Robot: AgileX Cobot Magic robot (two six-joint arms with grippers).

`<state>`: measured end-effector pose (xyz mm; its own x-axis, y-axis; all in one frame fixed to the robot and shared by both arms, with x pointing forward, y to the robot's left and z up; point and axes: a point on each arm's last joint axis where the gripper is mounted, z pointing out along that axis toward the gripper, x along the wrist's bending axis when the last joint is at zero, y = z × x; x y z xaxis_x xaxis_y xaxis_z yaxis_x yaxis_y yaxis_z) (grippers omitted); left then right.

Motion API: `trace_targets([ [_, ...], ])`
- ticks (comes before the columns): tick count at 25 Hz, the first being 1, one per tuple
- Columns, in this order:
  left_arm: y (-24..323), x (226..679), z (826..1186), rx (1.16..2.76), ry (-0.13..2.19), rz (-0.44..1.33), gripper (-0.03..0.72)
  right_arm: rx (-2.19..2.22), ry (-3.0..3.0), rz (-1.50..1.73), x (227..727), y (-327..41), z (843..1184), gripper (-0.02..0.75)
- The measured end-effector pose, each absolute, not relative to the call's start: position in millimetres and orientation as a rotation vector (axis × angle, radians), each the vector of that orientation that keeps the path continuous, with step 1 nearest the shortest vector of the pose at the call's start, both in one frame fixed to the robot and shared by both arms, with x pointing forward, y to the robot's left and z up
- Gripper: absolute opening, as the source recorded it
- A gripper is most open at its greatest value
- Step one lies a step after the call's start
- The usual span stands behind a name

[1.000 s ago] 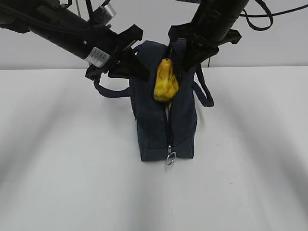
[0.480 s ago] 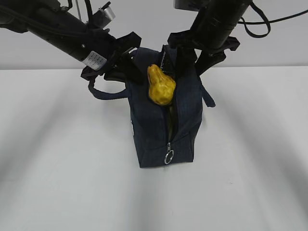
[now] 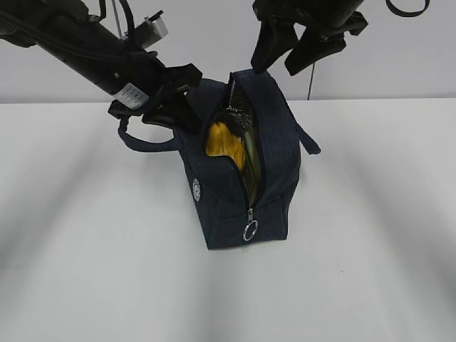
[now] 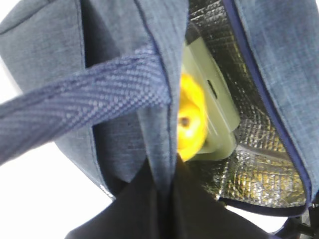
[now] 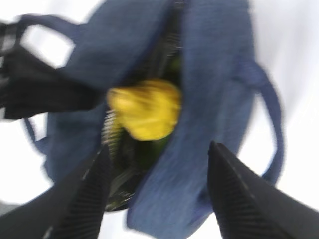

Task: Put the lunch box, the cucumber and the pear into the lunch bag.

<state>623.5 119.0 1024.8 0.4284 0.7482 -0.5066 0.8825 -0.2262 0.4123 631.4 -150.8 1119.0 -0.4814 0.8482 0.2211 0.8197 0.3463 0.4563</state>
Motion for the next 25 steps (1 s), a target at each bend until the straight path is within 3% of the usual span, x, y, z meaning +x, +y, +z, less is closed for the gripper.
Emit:
trace_targets([
  [7, 119.3, 623.2, 1024.5, 2.031, 1.373, -0.264, 0.0, 1.397, 2.621, 1.01, 565.5, -158.2, 1124.8, 0.456],
  [17, 115.6, 623.1, 1027.6, 1.971, 1.38, -0.312, 0.0, 1.087, 2.577, 1.213, 488.2, -175.0, 1017.2, 0.456],
  [25, 115.1, 623.2, 1028.0, 1.963, 1.381, -0.316, 0.0, 1.47, 2.44, 1.358, 489.8, -172.8, 973.8, 0.456],
])
